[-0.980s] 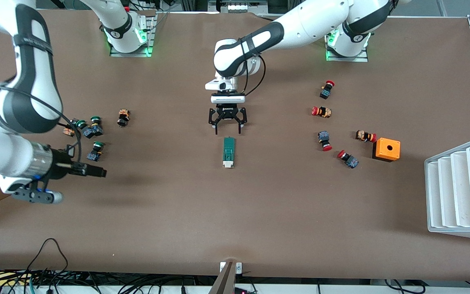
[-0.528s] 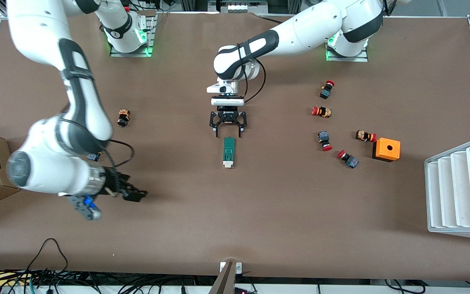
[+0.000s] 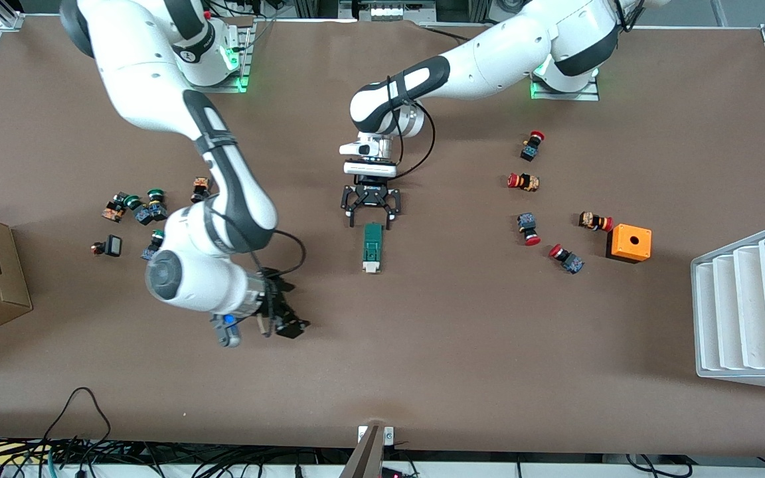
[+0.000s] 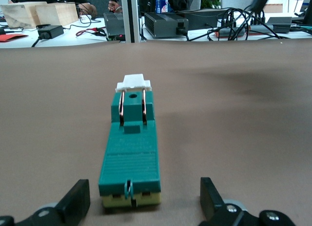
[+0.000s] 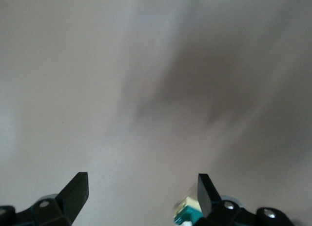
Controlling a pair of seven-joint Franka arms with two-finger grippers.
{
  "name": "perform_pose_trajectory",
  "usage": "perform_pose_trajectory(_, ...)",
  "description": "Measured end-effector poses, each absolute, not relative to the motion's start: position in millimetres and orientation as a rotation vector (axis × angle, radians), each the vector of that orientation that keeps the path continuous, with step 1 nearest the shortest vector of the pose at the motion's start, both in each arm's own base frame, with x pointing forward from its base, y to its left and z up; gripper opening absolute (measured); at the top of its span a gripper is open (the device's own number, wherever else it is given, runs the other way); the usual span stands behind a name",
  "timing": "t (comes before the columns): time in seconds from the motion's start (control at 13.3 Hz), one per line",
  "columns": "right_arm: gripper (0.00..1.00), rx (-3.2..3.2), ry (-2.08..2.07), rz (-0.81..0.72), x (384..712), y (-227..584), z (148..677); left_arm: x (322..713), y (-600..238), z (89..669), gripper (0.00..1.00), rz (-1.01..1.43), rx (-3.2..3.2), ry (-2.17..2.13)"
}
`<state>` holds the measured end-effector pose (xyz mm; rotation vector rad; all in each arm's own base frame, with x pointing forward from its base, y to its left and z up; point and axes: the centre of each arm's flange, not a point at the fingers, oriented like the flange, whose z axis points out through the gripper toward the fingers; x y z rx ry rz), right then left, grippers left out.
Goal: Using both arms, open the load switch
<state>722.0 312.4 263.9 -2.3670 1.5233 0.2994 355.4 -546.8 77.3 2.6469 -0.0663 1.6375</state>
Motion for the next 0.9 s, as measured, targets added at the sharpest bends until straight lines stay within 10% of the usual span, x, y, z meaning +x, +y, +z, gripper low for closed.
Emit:
perform_pose_trajectory(0.45,0.85,-2.115,1.739,0.416,701,384,247,353,-547,75,0.63,1.686,2.642,-0.059)
perform_pose_trajectory(0.6,0.66,-2.097,1.785,0.442,685,411,235,352,-544,73,0.53,1.711,2.643,-0.057)
perform_pose_trajectory(0.9,0.64,-2.094,1.859,0.502,667,433,216,351,-544,73,0.50,1.717,2.640,-0.056)
